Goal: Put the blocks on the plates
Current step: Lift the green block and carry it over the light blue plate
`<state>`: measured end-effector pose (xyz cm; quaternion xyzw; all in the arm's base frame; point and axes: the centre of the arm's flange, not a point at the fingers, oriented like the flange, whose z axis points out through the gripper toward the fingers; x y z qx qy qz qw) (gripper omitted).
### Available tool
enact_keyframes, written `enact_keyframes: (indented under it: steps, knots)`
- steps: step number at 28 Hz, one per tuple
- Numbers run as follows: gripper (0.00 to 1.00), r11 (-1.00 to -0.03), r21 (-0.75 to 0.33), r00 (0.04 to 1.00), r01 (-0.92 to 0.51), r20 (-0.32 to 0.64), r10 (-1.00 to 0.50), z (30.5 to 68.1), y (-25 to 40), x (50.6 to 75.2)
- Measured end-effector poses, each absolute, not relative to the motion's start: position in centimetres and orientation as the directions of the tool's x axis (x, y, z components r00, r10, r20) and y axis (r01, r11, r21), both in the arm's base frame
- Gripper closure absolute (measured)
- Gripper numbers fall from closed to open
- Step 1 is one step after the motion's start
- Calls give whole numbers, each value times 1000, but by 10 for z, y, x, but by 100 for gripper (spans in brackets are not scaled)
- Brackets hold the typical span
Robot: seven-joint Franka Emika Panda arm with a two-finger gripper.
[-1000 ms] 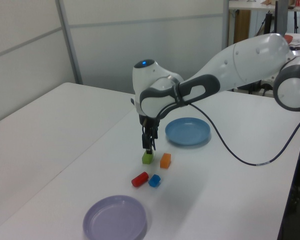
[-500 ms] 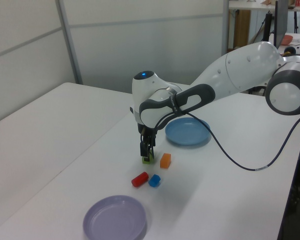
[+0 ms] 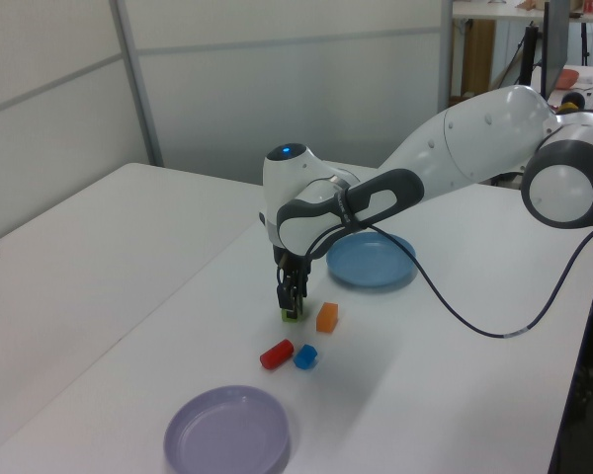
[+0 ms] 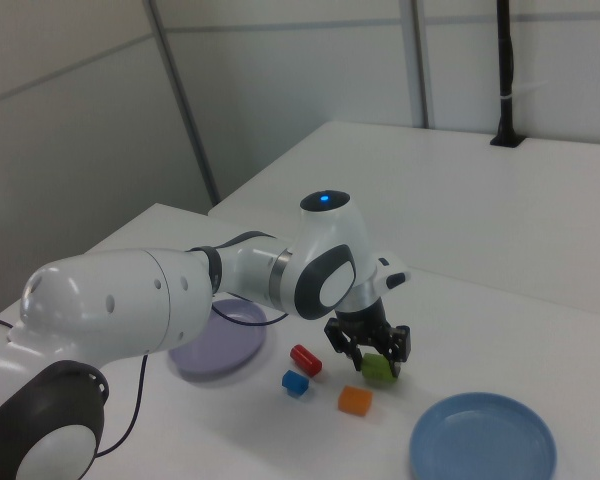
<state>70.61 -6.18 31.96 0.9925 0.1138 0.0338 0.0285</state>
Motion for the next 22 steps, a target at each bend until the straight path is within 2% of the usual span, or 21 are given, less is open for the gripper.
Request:
enact_keyframes:
  steps: [4,9,15,18,22]
  knots:
    - [34,-976,66,975,205,75,210,327,-71,708]
    - [34,-991,41,982,131,131,135,363,-108,705]
    - [34,-996,41,984,78,155,84,409,-194,678]
    - [34,-997,43,986,66,150,72,409,-230,666]
    - [34,-998,31,992,48,118,51,385,-263,654]
